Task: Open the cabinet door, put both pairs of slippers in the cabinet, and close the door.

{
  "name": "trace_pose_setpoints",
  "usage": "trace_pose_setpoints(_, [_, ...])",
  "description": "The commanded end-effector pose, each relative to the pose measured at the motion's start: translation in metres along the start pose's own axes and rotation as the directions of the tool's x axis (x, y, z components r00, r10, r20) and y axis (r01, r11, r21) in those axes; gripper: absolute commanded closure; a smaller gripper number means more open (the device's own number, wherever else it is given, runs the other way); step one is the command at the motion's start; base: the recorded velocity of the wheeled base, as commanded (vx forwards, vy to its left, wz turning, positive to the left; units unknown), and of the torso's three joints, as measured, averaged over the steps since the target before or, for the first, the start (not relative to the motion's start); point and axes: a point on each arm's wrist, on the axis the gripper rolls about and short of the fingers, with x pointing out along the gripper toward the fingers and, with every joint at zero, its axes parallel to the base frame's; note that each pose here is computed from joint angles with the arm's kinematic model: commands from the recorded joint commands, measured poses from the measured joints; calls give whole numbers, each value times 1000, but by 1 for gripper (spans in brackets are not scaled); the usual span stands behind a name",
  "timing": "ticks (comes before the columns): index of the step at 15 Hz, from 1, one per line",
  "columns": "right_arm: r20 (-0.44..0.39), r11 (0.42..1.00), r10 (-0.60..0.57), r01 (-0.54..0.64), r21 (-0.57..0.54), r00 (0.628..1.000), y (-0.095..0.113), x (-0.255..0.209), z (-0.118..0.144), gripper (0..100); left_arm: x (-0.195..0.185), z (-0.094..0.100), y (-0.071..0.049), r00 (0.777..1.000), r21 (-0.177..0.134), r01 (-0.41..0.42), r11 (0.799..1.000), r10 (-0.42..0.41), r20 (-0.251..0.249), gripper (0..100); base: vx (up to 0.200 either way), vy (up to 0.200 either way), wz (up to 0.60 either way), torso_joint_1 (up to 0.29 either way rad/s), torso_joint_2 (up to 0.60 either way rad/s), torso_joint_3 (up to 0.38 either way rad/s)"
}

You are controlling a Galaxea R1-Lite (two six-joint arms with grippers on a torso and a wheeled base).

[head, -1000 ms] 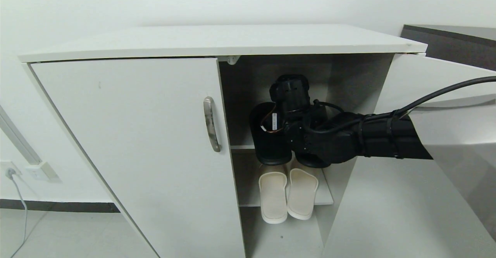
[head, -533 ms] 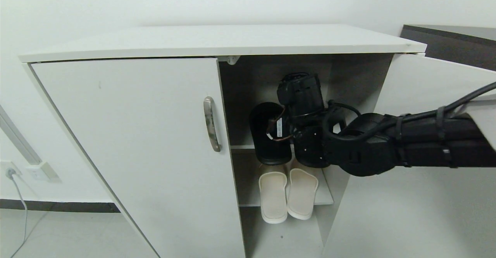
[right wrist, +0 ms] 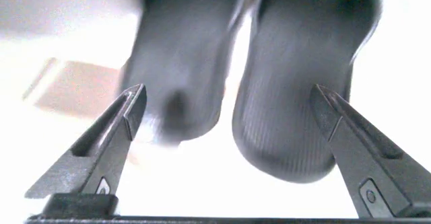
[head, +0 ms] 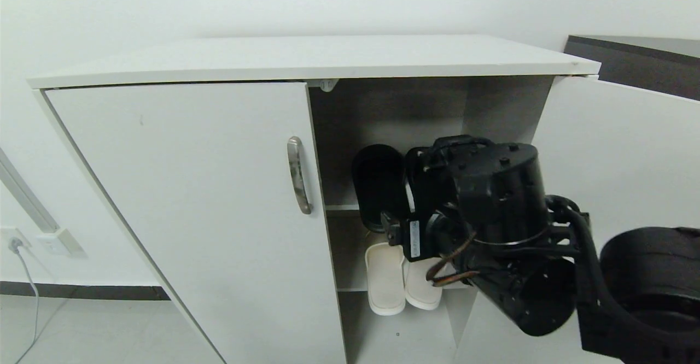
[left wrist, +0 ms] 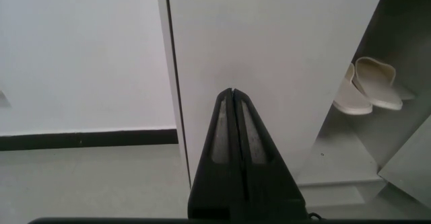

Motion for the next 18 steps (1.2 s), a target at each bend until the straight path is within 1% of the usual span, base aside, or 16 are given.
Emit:
trace_pose_setpoints(1, [9, 998, 64, -64, 6, 998, -11, -22, -9, 0, 0, 0, 0, 1000, 0, 0, 1000, 0, -1, 100, 0, 0, 0, 0, 0, 0])
trace_pose_setpoints(2, [21, 997, 80, -80, 13, 997, -12, -23, -11, 100, 0, 0, 0, 1000, 0, 0, 1000, 0, -1, 100, 0, 0, 0, 0, 0, 0])
trace_pose_setpoints(4, [24, 995, 93, -93, -19, 995, -12, -23, -16, 100, 0, 0, 0, 1000, -6, 0, 1000, 0, -1, 100, 0, 0, 0, 0, 0, 0])
trace_pose_setpoints(6, [14, 995, 97, -97, -27, 995, -12, -22, -20, 100, 0, 0, 0, 1000, -8, -2, 1000, 2, -1, 100, 0, 0, 0, 0, 0, 0])
trace_pose_setpoints(17, [-6, 994, 101, -101, -40, 995, -10, -20, -26, 100, 0, 0, 0, 1000, -6, 0, 1000, 0, -1, 100, 0, 0, 0, 0, 0, 0])
trace_pose_setpoints(18, [-5, 994, 101, -102, -39, 995, -10, -20, -26, 100, 0, 0, 0, 1000, -6, 0, 1000, 0, -1, 100, -200, 0, 0, 2, 7, 2])
